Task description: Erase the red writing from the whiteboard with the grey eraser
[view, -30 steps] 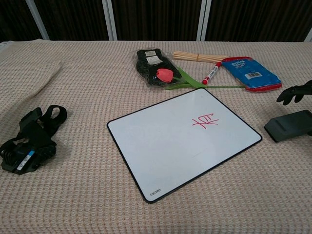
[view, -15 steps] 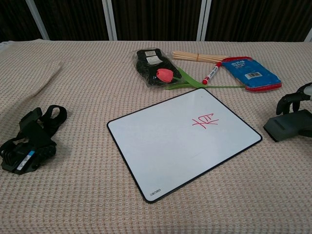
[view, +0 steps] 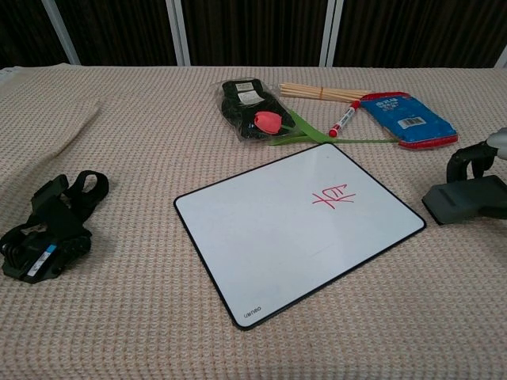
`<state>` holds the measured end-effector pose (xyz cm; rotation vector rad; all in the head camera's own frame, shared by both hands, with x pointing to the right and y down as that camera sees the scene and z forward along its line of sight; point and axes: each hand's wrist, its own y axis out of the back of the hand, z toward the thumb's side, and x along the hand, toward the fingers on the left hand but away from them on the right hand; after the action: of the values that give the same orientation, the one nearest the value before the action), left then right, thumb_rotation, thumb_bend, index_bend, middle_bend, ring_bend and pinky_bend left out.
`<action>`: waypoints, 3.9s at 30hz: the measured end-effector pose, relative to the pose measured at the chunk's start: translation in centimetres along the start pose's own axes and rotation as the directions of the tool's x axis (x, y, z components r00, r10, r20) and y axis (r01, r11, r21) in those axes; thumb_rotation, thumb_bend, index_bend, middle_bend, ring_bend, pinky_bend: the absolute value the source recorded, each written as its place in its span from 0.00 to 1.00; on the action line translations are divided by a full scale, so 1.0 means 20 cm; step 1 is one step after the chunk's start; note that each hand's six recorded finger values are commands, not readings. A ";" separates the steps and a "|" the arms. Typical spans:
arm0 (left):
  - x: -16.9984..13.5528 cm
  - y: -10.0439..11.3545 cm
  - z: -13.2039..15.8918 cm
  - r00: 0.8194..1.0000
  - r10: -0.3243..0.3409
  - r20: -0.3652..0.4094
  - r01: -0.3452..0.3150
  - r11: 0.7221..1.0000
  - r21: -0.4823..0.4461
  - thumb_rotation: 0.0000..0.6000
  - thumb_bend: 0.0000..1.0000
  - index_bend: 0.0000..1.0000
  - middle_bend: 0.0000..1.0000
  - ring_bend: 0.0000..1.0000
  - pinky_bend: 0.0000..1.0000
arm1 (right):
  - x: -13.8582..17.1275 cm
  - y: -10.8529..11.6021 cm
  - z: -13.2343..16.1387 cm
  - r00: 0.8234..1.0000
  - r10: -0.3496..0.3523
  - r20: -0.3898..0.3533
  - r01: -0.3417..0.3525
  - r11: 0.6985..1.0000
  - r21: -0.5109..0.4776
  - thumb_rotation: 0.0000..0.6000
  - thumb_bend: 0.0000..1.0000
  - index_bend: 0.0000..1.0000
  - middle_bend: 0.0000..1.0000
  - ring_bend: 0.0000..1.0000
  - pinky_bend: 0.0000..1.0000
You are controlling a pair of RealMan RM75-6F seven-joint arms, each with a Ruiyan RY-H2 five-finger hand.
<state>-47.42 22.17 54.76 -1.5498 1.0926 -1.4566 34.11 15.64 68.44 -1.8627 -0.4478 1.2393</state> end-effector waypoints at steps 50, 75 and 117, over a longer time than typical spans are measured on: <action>0.01 0.01 0.01 1.000 0.000 -0.006 0.000 0.999 -0.044 1.00 0.38 0.17 0.04 0.00 0.04 | -0.64 0.13 0.79 0.991 0.053 -0.125 -0.046 0.997 0.057 1.00 0.44 0.48 0.49 0.51 0.37; 0.01 0.01 0.01 1.000 0.002 -0.007 -0.002 0.999 -0.044 1.00 0.38 0.17 0.04 0.00 0.04 | -0.47 0.04 0.66 0.989 0.100 -0.110 -0.087 0.989 0.116 1.00 0.44 0.48 0.49 0.51 0.38; 0.01 0.02 0.01 1.000 0.010 -0.007 -0.011 0.998 -0.056 1.00 0.38 0.18 0.04 0.00 0.04 | -0.34 0.13 0.38 0.994 0.112 0.019 -0.113 0.984 0.138 1.00 0.44 0.48 0.49 0.51 0.38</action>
<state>-47.36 21.73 54.43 -1.5771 1.1529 -1.4357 24.00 13.00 69.08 -1.7832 -0.2574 1.3222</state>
